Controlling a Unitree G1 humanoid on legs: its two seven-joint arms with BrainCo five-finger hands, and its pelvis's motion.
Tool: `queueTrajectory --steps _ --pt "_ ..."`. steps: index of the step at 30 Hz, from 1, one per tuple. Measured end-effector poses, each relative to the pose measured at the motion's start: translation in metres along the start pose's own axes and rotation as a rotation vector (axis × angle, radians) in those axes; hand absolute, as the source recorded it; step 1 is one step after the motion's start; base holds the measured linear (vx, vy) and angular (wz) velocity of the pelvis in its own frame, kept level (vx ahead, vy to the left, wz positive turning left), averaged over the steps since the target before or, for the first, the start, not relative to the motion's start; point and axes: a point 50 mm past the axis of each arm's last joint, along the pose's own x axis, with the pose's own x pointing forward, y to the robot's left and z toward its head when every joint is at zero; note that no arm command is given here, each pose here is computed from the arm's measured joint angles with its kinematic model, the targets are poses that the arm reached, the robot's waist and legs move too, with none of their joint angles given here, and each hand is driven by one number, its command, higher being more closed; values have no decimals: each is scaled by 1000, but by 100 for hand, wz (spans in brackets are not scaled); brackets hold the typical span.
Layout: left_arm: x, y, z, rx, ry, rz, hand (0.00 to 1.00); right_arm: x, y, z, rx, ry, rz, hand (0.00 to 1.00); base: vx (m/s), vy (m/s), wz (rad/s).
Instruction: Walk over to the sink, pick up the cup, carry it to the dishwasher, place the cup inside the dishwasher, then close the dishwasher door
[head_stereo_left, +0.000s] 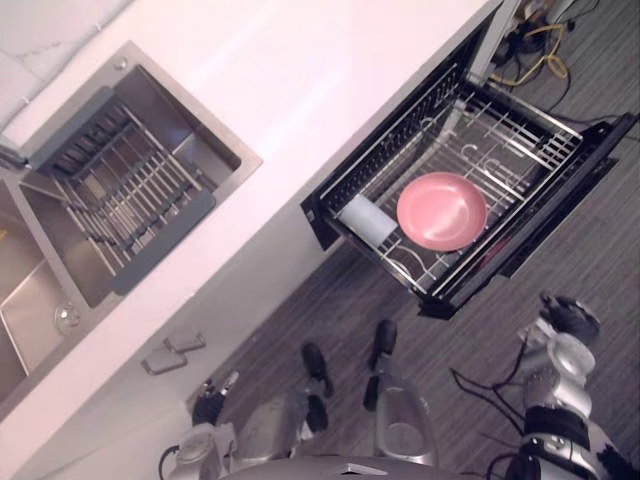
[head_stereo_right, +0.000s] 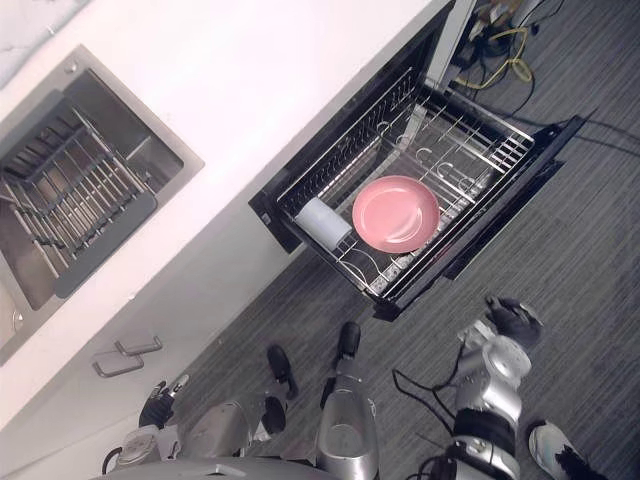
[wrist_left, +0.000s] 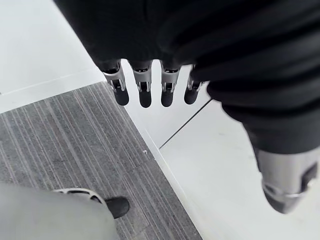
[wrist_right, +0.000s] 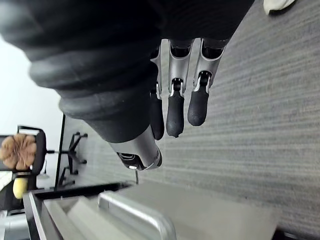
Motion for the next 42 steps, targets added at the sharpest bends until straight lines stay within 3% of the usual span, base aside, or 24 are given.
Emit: queueTrajectory --steps 4,8,16,18,25,26,29,35,40,42 --pt "1 -1 3 -9 -12 -4 0 16 24 35 -2 -90 89 100 62 16 25" --pt "0 -1 3 -40 -15 -7 0 27 22 43 -73 -85 108 100 77 32 31" --pt "-2 -12 11 -51 -67 -86 0 43 52 86 -157 -126 169 100 -26 53 54" --pt "-2 -11 9 -63 -57 -84 0 46 67 100 -216 -140 201 100 -113 31 65" --pt "-10 -5 -11 -69 -3 -87 0 54 74 138 -423 -224 187 100 -80 -43 75" --pt "-11 -4 -16 -68 11 -91 0 54 77 147 -450 -247 193 0 -44 -51 40" --pt "-13 -2 -21 -65 26 -86 0 52 85 160 -492 -292 211 0 -61 -68 39" --pt "-17 0 -37 -28 75 -84 0 54 81 140 -628 -261 241 0 -72 -66 1" --pt "-22 1 -48 -72 113 -158 0 33 68 51 -656 -201 392 0 -40 -47 -12" --pt "-22 7 -50 -120 125 -150 0 11 48 -5 -547 -95 423 0 -12 -77 -21"
